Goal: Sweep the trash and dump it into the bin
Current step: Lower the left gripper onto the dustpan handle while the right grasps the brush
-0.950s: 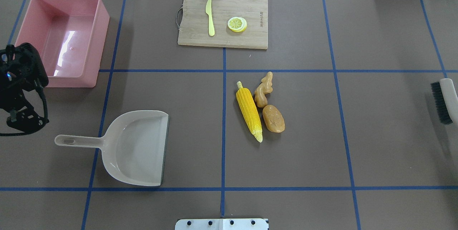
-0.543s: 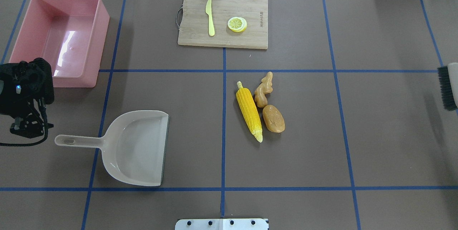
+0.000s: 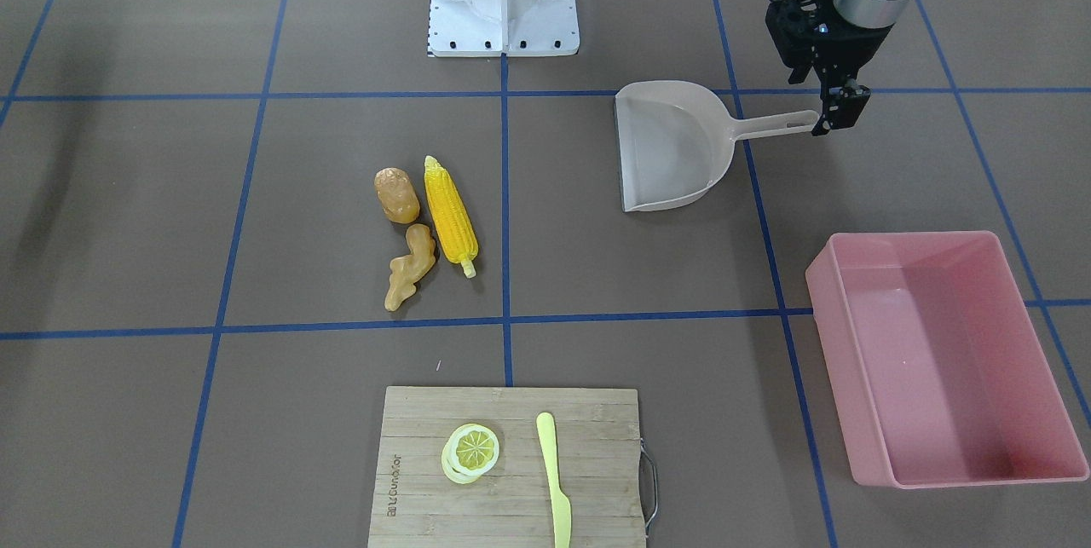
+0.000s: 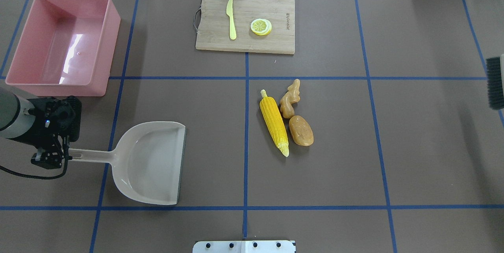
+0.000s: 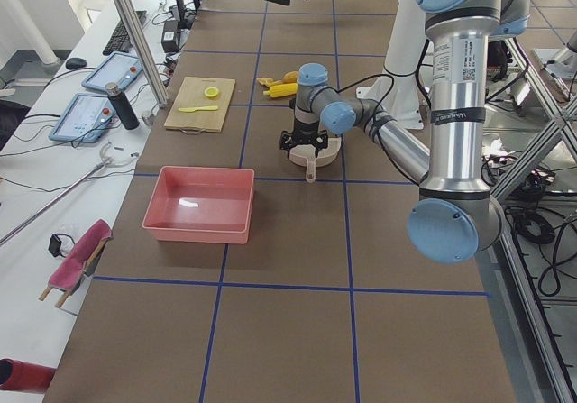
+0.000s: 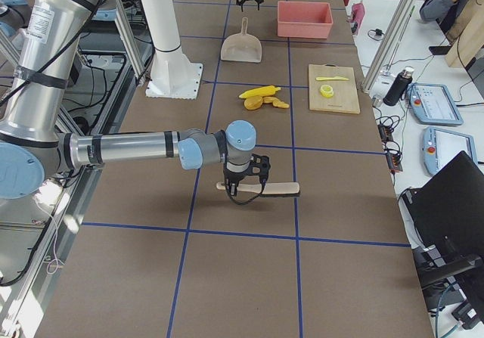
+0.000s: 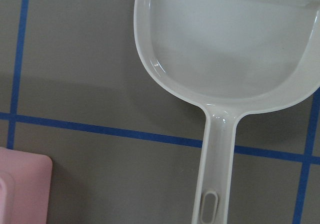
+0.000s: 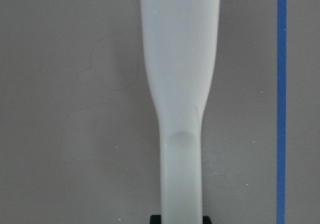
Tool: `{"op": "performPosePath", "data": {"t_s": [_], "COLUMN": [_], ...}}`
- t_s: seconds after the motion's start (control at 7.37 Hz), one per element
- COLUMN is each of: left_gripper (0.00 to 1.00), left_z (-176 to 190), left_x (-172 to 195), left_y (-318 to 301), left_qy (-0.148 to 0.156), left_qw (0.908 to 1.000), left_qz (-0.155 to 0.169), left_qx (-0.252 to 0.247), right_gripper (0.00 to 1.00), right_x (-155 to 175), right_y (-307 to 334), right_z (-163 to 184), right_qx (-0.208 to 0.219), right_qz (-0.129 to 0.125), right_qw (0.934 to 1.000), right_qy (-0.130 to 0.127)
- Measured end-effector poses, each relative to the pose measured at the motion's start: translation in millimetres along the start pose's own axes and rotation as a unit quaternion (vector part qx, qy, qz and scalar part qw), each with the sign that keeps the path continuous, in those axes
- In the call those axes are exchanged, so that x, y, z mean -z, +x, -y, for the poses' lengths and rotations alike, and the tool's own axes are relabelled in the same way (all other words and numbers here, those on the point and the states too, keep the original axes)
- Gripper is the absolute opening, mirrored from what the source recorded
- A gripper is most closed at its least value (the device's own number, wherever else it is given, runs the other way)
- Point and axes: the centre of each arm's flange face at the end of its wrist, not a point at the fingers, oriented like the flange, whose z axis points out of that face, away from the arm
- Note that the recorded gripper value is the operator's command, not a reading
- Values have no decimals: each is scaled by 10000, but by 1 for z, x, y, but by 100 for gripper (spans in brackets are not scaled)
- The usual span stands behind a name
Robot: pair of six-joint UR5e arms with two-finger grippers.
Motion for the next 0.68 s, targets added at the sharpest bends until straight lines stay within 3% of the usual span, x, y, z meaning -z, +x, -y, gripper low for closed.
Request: {"op": "performPosePath", "data": {"t_s": [0.41,0.68], "left_gripper": [98,98], "left_z": [10,11], "left_x": [-25,-47], "left_y": [1,-8], "left_qy": [22,-3], "left_qw": [9997,9995], "left_qz": [-226,-313], "left_qx": [-88,-54], "right_gripper": [0,0], "right_x": [24,36], "right_y": [-11,-33], "right_z": [10,10], "right_qx": [-49,-122], "right_qz": [327,768], "right_qw": [9992,9969], "right_qy": [203,138]}}
